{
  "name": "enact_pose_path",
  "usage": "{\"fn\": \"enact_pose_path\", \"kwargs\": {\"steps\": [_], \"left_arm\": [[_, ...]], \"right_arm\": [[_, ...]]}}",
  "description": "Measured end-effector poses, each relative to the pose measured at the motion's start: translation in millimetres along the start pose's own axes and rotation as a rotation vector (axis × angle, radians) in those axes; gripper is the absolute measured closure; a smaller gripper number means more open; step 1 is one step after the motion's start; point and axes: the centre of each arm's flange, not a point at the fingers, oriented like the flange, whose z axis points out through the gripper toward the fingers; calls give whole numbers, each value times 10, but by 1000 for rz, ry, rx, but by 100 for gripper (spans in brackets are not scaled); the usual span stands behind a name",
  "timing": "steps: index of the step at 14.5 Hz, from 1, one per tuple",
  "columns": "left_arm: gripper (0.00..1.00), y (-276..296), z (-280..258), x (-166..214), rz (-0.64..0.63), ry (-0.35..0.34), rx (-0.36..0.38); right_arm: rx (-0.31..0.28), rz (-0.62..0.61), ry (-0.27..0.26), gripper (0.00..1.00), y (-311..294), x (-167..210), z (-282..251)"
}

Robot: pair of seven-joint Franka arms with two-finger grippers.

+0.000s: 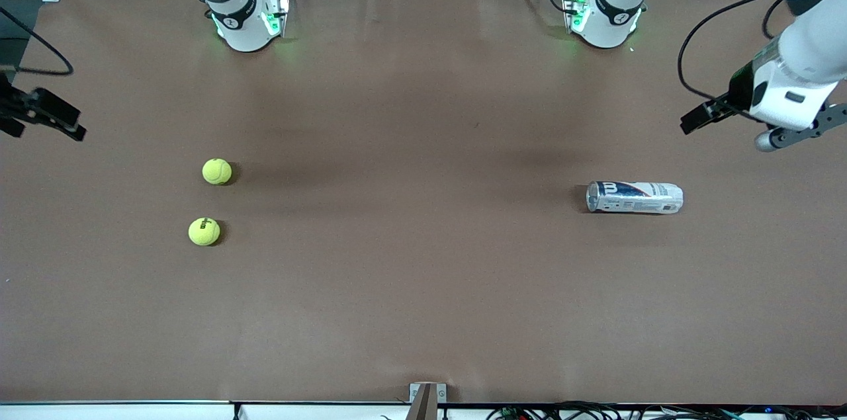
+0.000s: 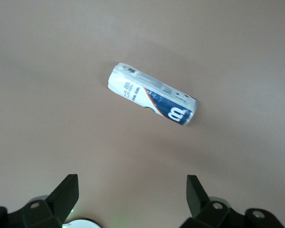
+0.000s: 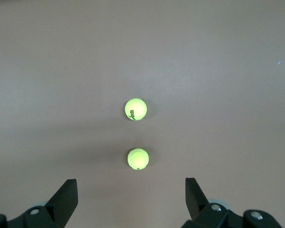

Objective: Insert tennis ball vertically with right arm
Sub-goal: 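Reach the left gripper to the white can while the right gripper approaches balls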

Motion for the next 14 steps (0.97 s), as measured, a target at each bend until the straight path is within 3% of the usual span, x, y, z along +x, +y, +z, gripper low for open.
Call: {"fn": "enact_pose_path", "kwargs": {"steps": [5,8,11,14], "left_arm": [[0,6,1078,48,-407,91,87],[0,111,1728,155,-581,151,133],[0,213,2245,288,-701,208,141],[0,263,2651,331,-793,279,173]], "right_arm": [[-16,-49,-175,0,-336,320,948],[-29,-62,-274,0,-469,385,1401],[-33,-59,-304,0,-459,432,1600],[-32,-55,-290,0,-441,454,1559]]}}
